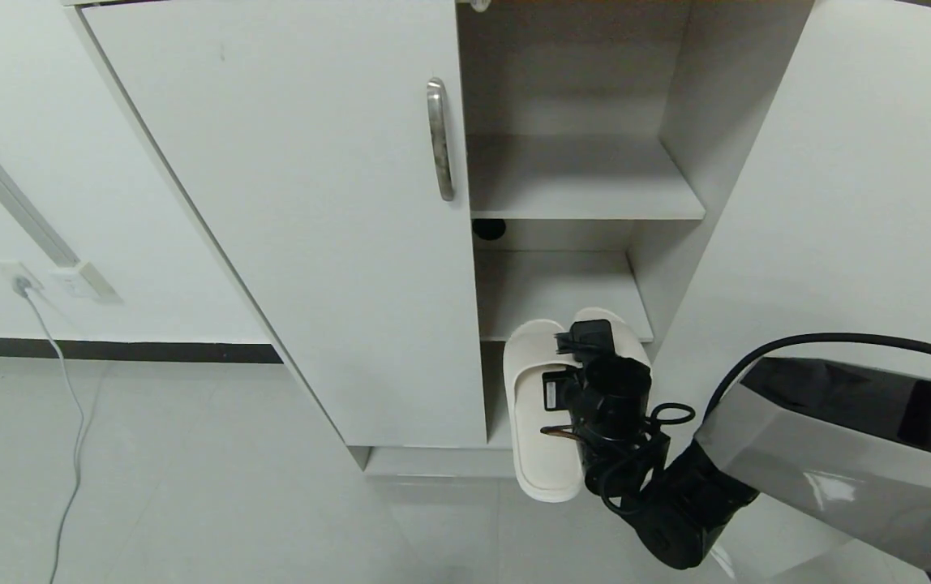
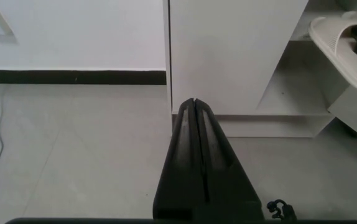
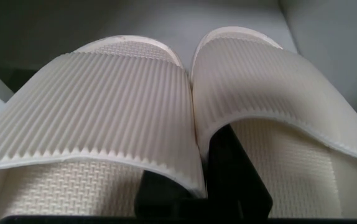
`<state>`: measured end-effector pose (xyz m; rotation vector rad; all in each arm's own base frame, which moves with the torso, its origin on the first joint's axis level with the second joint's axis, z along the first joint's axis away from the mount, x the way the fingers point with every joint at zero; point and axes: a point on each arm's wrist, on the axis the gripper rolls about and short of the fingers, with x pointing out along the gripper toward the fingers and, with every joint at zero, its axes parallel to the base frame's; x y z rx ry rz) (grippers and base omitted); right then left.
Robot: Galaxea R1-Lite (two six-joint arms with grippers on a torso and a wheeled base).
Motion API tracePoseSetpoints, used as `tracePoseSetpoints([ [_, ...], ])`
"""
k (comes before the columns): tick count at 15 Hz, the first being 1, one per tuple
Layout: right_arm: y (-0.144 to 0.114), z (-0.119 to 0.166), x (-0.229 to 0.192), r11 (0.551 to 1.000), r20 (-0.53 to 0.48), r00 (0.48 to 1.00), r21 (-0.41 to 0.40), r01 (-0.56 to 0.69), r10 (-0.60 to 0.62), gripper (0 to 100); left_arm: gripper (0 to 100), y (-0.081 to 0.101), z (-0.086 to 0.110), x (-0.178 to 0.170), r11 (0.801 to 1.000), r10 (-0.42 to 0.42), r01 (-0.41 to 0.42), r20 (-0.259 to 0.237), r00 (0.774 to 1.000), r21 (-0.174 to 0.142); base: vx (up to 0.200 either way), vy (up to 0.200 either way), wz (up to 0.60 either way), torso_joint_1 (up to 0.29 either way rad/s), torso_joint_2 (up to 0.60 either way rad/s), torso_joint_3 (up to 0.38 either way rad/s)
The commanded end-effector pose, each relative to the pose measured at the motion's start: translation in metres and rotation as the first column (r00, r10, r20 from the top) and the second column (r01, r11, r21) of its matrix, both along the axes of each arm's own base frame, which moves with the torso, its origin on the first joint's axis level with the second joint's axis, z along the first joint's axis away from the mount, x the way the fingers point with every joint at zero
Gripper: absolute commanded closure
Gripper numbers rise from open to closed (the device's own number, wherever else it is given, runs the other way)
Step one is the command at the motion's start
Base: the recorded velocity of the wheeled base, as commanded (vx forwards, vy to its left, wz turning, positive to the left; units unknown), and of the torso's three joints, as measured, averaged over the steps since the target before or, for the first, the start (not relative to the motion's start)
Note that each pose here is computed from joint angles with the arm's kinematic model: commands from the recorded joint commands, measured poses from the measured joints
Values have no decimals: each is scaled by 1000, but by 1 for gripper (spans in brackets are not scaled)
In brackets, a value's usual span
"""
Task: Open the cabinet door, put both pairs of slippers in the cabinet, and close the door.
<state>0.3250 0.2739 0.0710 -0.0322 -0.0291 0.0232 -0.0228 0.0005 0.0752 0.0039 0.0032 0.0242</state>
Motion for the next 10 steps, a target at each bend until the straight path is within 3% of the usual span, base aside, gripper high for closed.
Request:
tracePoseSetpoints([
  [1,-1,-13,1,1000,-19,1000,-30,3,-3,100,100,0,0,0,1000,2,-2,-1,1000,1,0,0,0,0,0,0],
  [9,-5,1,5,1000,17,1000,1,15,-15,100,100,0,0,0,1000,2,-2,-1,1000,-1,0,0,0,0,0,0],
  [10,-6,1,5,1000,17,1000,1,17,-17,100,100,0,0,0,1000,2,-2,-1,1000,1,200,0,0,2,2,-2],
])
